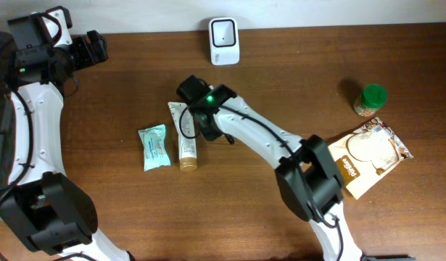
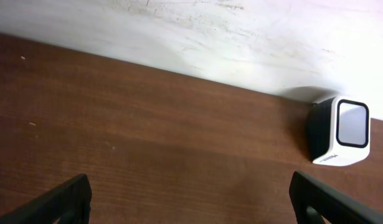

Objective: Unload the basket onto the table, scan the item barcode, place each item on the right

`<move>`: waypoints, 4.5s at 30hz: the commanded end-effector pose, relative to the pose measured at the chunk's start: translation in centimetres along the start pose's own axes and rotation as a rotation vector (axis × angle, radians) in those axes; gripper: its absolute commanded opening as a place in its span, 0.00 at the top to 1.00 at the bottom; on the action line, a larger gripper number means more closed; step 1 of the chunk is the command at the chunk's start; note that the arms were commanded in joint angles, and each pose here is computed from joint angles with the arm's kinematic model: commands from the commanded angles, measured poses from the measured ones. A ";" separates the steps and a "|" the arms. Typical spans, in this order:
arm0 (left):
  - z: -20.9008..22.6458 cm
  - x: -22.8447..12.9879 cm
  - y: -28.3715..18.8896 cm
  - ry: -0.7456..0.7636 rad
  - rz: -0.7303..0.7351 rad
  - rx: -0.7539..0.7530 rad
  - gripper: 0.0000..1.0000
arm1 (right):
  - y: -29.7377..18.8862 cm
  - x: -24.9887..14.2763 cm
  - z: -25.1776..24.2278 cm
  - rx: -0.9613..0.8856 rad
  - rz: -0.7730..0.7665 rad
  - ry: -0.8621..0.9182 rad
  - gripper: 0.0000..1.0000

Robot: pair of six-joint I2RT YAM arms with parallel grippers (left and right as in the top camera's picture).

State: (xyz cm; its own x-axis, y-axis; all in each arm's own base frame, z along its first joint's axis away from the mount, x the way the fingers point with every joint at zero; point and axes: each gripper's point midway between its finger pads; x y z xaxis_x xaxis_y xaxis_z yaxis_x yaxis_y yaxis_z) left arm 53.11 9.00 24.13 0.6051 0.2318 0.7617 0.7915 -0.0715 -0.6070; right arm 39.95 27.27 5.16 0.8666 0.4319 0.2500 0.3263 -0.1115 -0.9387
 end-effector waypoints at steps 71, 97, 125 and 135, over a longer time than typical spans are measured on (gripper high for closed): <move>0.1 0.2 0.1 0.022 -0.004 0.008 0.01 | -2.1 -2.3 -2.5 0.767 0.193 0.391 0.56; 0.1 0.2 0.1 0.022 -0.005 0.008 0.01 | 1.4 -4.9 2.0 0.580 0.248 0.489 0.65; 0.1 0.2 0.1 0.022 -0.005 0.008 0.01 | -18.3 0.0 -1.0 1.633 -0.199 0.125 0.96; 0.1 0.2 0.1 0.022 -0.005 0.008 0.01 | -21.1 0.3 -3.1 1.750 -0.083 0.233 0.96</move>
State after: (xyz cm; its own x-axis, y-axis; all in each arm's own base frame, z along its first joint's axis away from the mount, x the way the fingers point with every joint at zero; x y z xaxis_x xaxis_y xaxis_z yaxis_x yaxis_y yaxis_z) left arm 53.10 9.05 24.11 0.6052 0.2318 0.7616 0.7912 -0.0686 -0.6078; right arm 34.75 28.20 23.59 0.9401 0.2435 0.2387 -0.2350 0.9699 -0.0641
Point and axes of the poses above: each gripper's point midway between its finger pads, its own y axis out along the fingers, its own z axis along the line the jaws close on, x = y × z, and after that the axes turned 1 degree about y, right-handed
